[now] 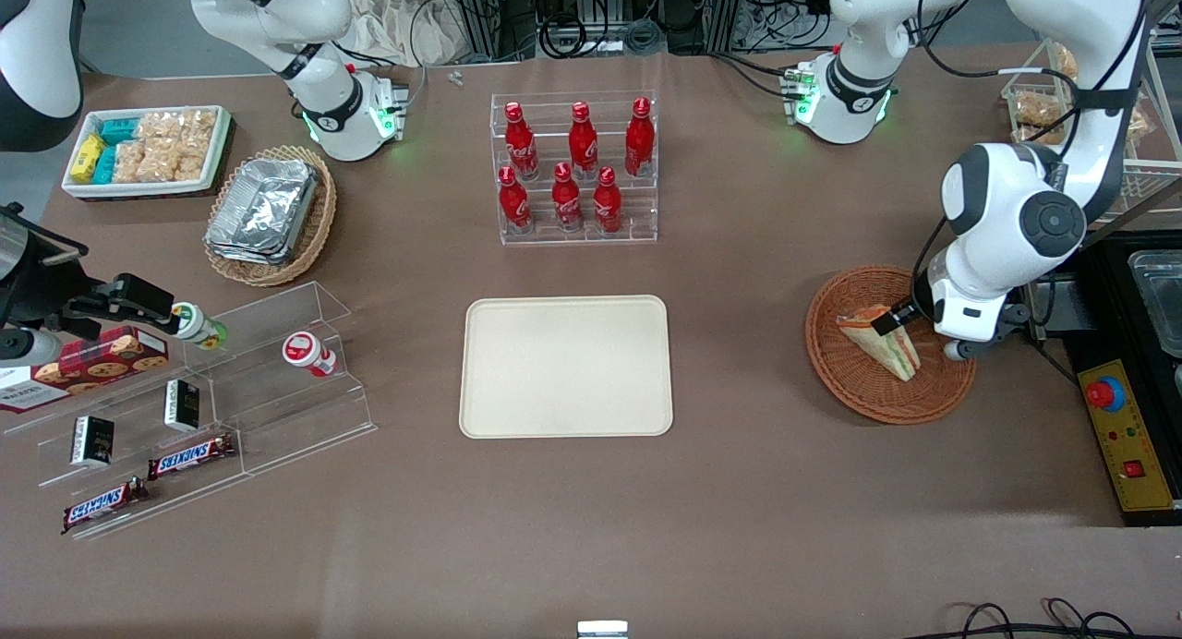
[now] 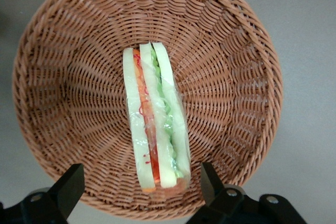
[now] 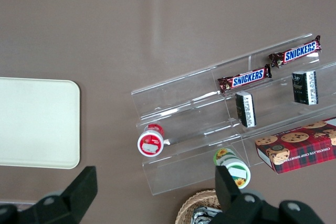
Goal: Place sandwich from basket to tray
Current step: 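Close the left gripper on the wrapped sandwich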
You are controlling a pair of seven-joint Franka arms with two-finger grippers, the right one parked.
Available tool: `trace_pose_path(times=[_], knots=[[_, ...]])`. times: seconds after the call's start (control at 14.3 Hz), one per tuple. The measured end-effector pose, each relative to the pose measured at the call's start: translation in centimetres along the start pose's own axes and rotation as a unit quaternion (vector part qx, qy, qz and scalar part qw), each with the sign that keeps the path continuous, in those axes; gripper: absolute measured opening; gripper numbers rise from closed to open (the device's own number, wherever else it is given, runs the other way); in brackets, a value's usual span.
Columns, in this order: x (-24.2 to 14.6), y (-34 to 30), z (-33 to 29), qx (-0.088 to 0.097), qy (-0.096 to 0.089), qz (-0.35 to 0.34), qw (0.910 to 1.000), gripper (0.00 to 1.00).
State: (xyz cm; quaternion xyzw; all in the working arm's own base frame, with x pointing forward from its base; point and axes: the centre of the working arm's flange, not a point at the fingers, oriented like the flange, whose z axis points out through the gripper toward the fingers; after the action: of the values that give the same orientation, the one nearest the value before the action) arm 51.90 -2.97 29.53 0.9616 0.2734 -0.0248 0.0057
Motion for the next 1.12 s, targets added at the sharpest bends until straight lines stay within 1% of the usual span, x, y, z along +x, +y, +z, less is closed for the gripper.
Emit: trace_pose_path(times=[0.14,0.42,0.49,0.7,0.84,0.98,1.05,1.12], knots=[[-0.5,-0.3,1.0,-0.005,0.006,-0.005,1.0,0.98],[-0.9,-0.6,2.1,-0.007,0.007,-0.012,0.9999,0.94],[-0.8,-0.5,2.3,-0.009,0.007,-0.014,0.9998,0.9],[-0.8,-0.4,2.7,-0.011,0.007,-0.023,0.9997,0.54],[-0.7,-0.3,2.6,-0.012,0.009,-0.026,0.9995,0.35],[-0.8,-0.1,2.4,-0.013,0.011,-0.024,0.9996,0.2],[-1.0,0.3,2.1,-0.013,0.013,-0.02,0.9996,0.15],[-1.3,0.7,1.5,-0.01,0.012,-0.014,0.9998,0.15]])
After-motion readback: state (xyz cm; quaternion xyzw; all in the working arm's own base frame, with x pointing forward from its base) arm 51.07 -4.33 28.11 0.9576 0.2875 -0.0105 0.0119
